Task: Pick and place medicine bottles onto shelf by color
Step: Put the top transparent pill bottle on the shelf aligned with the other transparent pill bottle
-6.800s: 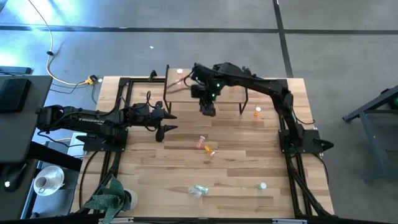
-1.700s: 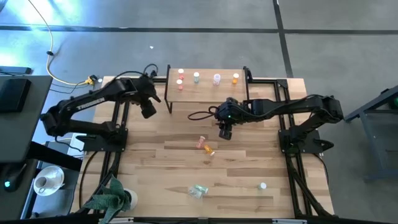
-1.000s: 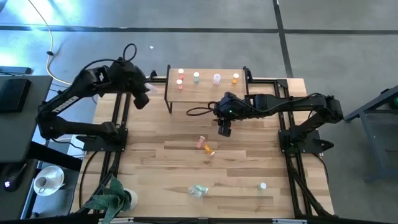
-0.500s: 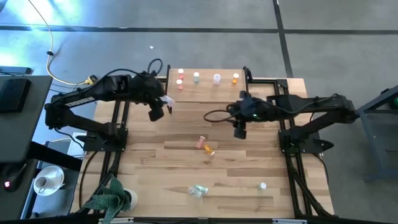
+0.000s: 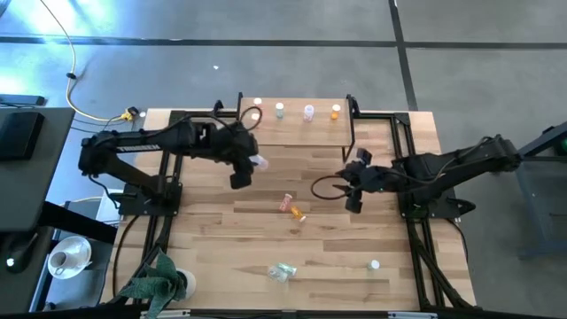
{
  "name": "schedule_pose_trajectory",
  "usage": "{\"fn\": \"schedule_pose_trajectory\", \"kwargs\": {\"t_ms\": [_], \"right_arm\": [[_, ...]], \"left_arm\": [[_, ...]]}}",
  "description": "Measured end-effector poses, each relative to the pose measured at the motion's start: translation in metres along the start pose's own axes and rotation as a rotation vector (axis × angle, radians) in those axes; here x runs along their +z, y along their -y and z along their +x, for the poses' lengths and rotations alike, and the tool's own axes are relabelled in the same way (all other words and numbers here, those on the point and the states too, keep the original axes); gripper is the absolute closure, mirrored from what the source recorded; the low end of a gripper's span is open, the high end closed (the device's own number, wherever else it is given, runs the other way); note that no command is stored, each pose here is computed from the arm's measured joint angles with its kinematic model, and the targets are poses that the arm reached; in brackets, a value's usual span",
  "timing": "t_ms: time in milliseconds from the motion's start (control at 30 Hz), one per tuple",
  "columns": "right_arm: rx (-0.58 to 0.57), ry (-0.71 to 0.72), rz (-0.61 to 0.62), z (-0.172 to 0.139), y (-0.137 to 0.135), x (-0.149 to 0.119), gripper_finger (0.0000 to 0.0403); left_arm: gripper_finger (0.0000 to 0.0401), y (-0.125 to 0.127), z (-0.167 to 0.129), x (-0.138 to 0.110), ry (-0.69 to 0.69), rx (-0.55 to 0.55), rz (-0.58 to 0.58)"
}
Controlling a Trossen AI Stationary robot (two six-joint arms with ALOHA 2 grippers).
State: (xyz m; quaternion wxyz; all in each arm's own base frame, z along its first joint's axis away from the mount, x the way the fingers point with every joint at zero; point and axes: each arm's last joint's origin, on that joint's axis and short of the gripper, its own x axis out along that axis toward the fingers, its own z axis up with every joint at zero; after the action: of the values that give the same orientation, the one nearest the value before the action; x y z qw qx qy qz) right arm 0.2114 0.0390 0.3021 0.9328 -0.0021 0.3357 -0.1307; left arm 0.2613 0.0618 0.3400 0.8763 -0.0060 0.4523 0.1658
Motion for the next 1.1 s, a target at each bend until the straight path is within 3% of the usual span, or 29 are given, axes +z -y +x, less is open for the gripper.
{"fn": "schedule_pose_trajectory", "kwargs": {"t_ms": [400, 700, 900, 1100], "right_arm": [[0.127, 0.166, 0.059, 0.034, -0.018, -0.03, 0.0234], [0.142, 0.236, 0.074, 0.049, -0.023, -0.038, 0.0234], [0.157, 0.281, 0.008, 0.063, -0.031, -0.034, 0.0227], [0.188, 0.311, -0.031, 0.072, -0.035, -0.032, 0.0194]], "left_arm": [[0.0279, 0.044, 0.051, 0.02, 0.043, -0.064, 0.179], [0.0279, 0.075, 0.08, 0.023, 0.044, -0.108, 0.277], [0.0279, 0.093, 0.08, 0.022, 0.064, -0.137, 0.324], [0.0279, 0.106, 0.077, 0.021, 0.076, -0.162, 0.352]]}}
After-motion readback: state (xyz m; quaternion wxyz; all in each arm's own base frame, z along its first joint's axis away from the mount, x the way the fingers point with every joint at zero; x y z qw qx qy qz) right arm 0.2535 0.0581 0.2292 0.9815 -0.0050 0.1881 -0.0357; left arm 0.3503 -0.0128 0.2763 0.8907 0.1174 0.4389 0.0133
